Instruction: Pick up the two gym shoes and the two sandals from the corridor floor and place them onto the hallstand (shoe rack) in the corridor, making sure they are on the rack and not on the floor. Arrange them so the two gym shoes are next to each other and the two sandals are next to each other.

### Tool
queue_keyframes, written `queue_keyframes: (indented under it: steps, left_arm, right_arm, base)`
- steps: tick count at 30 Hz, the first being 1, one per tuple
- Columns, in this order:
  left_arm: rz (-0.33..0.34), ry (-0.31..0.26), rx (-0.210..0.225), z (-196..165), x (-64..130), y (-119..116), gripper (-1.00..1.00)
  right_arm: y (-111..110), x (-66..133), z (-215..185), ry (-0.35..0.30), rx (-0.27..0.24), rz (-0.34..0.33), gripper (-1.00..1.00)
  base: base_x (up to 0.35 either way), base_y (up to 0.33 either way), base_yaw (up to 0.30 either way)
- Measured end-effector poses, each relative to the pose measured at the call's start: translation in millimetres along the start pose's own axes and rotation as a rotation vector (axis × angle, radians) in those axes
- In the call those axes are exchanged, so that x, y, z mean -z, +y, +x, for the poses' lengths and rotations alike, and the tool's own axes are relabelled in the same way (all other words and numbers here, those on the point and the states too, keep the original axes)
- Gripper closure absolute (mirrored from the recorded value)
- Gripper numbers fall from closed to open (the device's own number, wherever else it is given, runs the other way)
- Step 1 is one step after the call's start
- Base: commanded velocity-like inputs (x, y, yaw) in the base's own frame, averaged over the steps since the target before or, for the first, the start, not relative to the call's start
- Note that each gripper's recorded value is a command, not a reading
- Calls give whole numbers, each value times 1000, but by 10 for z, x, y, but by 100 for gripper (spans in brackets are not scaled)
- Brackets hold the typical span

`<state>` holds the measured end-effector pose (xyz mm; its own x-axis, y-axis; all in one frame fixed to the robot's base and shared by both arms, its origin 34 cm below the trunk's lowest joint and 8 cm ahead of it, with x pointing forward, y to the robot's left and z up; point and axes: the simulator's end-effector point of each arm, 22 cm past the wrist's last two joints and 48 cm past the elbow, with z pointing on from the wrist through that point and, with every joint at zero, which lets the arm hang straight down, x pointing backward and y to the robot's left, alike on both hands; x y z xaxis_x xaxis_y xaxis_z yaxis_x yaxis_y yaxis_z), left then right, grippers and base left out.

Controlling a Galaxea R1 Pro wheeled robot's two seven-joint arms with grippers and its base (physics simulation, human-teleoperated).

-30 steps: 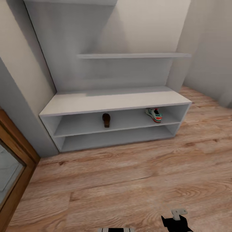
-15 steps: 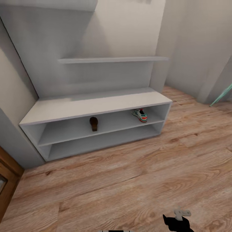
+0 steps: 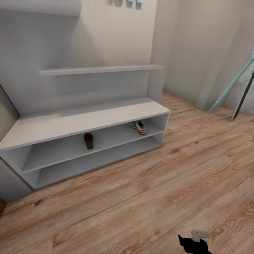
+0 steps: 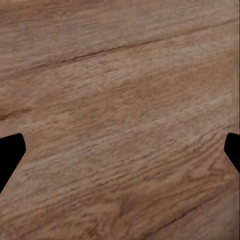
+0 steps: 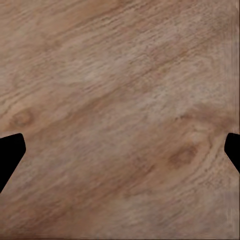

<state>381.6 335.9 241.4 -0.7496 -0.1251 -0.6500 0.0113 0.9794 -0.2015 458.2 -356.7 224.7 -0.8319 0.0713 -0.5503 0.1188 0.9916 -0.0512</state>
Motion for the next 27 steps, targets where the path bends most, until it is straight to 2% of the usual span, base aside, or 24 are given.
queue_keyframes:
  steps: [16,27]
  left_arm:
    - [0,1,1,-287,205,-71,-100]
    - [0,1,1,-289,205,-71,-100]
  right_arm:
    - [-3,250,-256,2,0,-1,-100]
    - [-5,255,-237,4,0,-1,-100]
  base:
    - [0,0,-268]
    - [0,0,-274]
